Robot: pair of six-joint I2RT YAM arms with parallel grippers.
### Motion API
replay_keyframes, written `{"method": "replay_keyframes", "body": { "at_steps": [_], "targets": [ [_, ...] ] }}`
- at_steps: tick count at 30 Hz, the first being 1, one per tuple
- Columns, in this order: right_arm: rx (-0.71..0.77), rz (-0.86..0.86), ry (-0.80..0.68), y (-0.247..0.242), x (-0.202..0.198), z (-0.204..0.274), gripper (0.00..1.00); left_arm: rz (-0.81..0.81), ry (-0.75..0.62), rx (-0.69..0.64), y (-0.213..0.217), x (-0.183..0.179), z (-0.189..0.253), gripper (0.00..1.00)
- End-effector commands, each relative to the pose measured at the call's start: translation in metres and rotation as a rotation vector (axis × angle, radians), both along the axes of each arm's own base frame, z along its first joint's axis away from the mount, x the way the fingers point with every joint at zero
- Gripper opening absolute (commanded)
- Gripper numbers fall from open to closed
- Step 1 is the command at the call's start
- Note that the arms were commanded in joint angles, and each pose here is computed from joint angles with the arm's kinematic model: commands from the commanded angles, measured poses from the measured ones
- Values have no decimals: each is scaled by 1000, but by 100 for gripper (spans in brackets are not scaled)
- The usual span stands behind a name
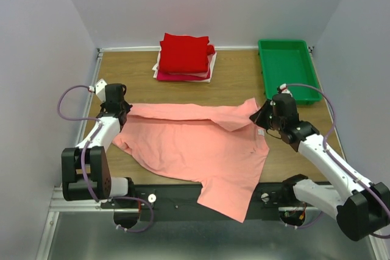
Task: Fold and stack the t-shirts
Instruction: Fold the tshirt
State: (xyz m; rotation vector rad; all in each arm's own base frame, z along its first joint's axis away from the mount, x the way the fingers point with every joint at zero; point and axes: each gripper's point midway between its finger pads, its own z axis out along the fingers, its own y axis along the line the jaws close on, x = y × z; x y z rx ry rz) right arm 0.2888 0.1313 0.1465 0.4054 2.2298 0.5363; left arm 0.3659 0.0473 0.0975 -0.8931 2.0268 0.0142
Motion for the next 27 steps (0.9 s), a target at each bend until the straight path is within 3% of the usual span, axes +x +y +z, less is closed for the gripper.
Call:
{"method": "replay_keyframes", "body": {
  "at_steps": [1, 12, 19, 22, 23, 24, 25, 26, 27],
  "targets": [
    [75, 34, 63, 8, -27, -13, 0, 27, 20, 8, 6, -11, -6, 0],
    [154, 35, 191, 6, -79, -64, 1, 55, 28, 9, 9, -21, -9, 0],
    [154, 52, 296, 4, -104, -98, 12, 78, 67, 2, 10, -32, -21, 0],
    [147, 57, 321, 3, -110, -108, 21, 91, 77, 0, 11, -36, -22, 29],
    [142, 51, 314, 2, -110, -108, 25, 95, 73, -7, 10, -37, -20, 57],
    [142, 52, 307, 2, -108, -106, 29, 101, 71, -12, 10, -38, -19, 70],
    [135, 64, 297, 2, -108, -105, 36, 102, 62, -17, 9, -38, -17, 92],
    [137, 81, 287, 4, -107, -101, 42, 98, 46, -25, 7, -38, -11, 98],
    [136, 101, 269, 6, -104, -94, 54, 96, 34, -31, 7, -36, -7, 98]
  ]
}}
